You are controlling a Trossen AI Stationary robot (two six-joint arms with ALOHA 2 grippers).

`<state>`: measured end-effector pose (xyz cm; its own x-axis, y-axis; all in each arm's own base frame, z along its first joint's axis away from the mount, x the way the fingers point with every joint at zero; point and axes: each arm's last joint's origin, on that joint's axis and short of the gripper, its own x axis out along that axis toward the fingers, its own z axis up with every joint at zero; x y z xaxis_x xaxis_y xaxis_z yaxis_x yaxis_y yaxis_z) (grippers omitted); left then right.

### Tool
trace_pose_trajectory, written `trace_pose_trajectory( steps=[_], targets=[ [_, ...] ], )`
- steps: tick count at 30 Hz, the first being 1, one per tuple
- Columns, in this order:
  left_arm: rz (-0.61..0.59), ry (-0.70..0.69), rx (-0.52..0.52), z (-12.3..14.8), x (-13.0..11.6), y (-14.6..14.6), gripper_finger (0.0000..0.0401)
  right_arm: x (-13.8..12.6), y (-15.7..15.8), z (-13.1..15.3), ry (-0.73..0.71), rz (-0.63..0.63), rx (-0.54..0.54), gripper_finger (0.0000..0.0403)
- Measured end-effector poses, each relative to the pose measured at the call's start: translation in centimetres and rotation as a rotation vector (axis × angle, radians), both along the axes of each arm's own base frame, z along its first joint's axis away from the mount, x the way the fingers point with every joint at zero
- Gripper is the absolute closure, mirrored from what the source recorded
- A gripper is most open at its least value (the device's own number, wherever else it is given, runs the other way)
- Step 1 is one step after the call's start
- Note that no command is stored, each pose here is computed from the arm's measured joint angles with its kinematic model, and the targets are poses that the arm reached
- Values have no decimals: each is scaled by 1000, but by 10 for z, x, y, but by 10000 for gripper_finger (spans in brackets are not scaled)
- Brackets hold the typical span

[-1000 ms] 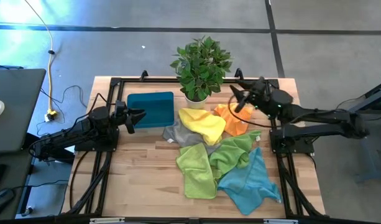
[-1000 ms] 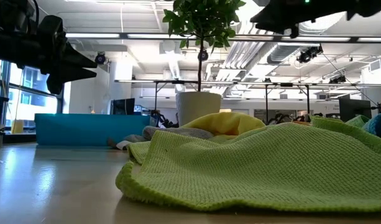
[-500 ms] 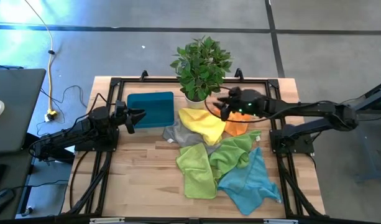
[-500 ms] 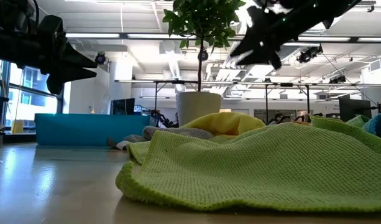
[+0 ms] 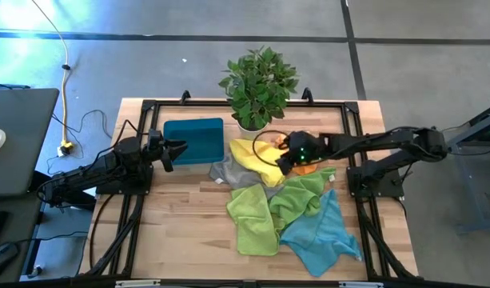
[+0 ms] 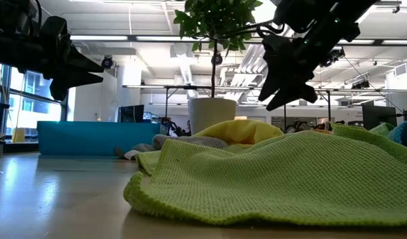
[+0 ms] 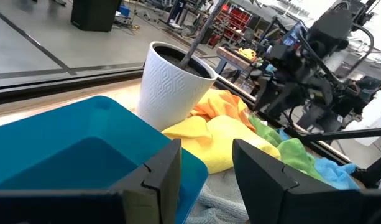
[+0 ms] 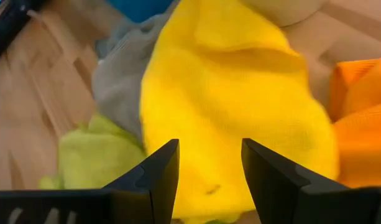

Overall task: Fold microfiber towels
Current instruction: Prepare the table to start the demonstration

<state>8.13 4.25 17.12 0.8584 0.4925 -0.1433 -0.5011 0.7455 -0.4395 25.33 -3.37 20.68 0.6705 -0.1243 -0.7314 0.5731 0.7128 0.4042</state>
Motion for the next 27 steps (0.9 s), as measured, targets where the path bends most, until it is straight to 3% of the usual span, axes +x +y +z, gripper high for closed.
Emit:
trace_pose_trajectory(
  steps=[6, 12, 27],
  targets=[
    [0, 0, 0, 0, 0, 0, 268, -9, 12, -8, 150, -3, -98, 238],
    [0, 0, 0, 0, 0, 0, 268, -23, 1, -14, 309, -118, -203, 238],
    [1, 0, 0, 0, 0, 0, 268, -20, -37, -59, 541, -238, -146, 238]
  ],
)
